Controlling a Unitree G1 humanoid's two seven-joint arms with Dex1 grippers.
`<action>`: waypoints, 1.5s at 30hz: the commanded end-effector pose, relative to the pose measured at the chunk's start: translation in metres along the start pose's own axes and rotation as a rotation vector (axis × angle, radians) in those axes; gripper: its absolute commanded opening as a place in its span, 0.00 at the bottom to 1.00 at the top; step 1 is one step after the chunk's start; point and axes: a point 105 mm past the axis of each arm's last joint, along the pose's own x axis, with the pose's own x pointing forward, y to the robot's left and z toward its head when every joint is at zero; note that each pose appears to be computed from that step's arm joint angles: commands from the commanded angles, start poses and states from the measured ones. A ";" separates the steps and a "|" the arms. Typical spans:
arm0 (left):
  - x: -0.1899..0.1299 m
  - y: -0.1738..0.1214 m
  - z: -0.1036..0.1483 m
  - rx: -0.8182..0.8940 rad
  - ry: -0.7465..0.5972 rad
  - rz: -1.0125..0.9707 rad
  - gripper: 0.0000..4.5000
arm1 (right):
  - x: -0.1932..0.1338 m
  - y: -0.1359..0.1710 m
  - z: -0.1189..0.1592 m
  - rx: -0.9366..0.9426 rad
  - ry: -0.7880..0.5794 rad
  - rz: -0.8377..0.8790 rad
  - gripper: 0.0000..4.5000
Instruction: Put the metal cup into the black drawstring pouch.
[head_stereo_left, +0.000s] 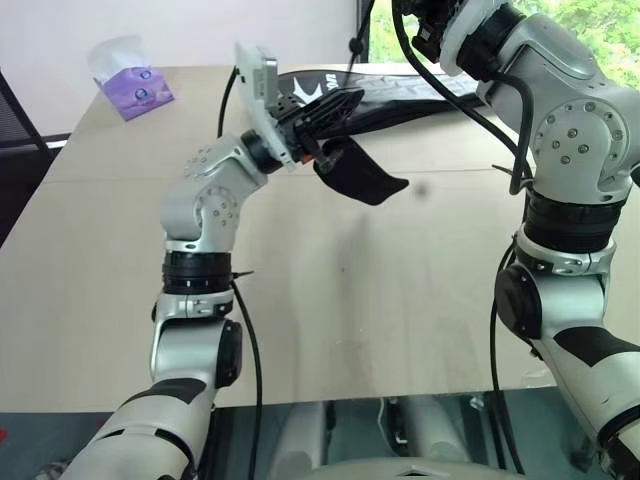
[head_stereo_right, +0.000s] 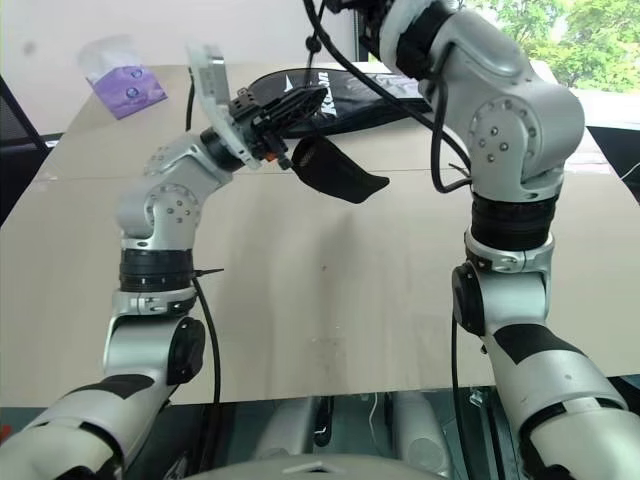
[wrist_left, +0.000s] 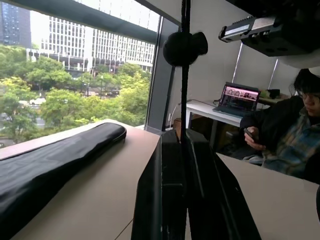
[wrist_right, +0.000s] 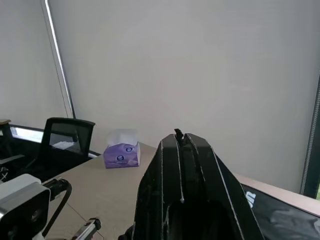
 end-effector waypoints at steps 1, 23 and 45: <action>0.008 0.000 0.014 0.058 -0.042 0.020 0.38 | -0.001 0.008 0.023 -0.021 -0.080 0.032 0.00; 0.053 -0.010 0.045 0.120 -0.112 -0.027 0.46 | -0.003 0.017 0.006 -0.027 -0.022 0.059 0.00; 0.043 -0.007 0.042 0.132 -0.120 -0.006 0.60 | -0.007 0.012 0.006 -0.020 -0.025 0.042 0.00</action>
